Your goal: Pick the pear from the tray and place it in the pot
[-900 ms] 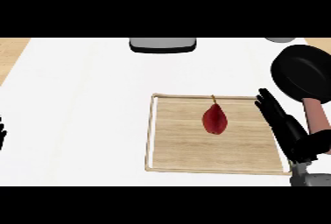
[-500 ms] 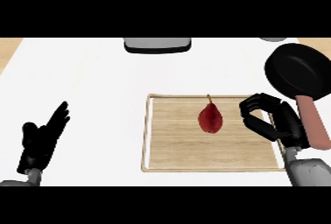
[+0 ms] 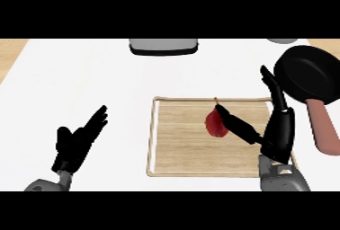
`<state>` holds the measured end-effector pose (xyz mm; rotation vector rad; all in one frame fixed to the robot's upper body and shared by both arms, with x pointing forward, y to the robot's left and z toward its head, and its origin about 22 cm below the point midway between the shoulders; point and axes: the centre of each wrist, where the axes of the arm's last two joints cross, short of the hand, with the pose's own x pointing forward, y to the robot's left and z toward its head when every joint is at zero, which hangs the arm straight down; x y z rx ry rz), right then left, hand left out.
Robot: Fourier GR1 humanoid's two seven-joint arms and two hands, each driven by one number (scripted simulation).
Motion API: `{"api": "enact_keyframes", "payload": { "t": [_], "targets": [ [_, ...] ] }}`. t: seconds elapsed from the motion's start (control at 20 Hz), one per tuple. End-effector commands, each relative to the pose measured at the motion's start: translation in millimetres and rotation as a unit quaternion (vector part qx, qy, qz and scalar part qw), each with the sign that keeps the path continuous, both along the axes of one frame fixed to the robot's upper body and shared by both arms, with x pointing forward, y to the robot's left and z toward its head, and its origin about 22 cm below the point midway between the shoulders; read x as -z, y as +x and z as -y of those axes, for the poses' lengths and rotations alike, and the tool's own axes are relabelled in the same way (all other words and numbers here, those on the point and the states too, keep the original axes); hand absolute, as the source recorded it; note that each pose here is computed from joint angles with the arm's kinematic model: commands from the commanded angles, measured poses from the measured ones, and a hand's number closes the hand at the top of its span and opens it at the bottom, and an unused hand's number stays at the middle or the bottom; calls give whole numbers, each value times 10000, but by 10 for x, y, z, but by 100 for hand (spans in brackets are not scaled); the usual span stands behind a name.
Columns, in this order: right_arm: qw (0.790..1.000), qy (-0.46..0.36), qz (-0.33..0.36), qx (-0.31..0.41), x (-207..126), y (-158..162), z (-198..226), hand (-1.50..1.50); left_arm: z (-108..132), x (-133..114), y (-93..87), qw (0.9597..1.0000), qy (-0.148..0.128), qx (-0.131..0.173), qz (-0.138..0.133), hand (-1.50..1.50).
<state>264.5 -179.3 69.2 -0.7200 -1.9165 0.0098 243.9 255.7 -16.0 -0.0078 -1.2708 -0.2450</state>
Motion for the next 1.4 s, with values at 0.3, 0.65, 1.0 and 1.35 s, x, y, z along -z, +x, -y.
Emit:
{"api": "enact_keyframes", "payload": {
  "t": [0.3,0.65,1.0,1.35],
  "targets": [
    [9788,49,-2014,373,-692,5,-317,-150,111,-28,-19,9997,-58,242,6,0],
    [9517,626,-3005,104,-943,264,-389,-150,125,40,242,9994,-230,241,48,0],
    [8982,196,-4370,-441,-347,185,-215,-150,177,-25,155,9996,-64,262,-68,0],
    [9099,146,-4142,-156,-151,185,-171,-150,227,41,295,9994,-171,308,28,0]
  ]
}}
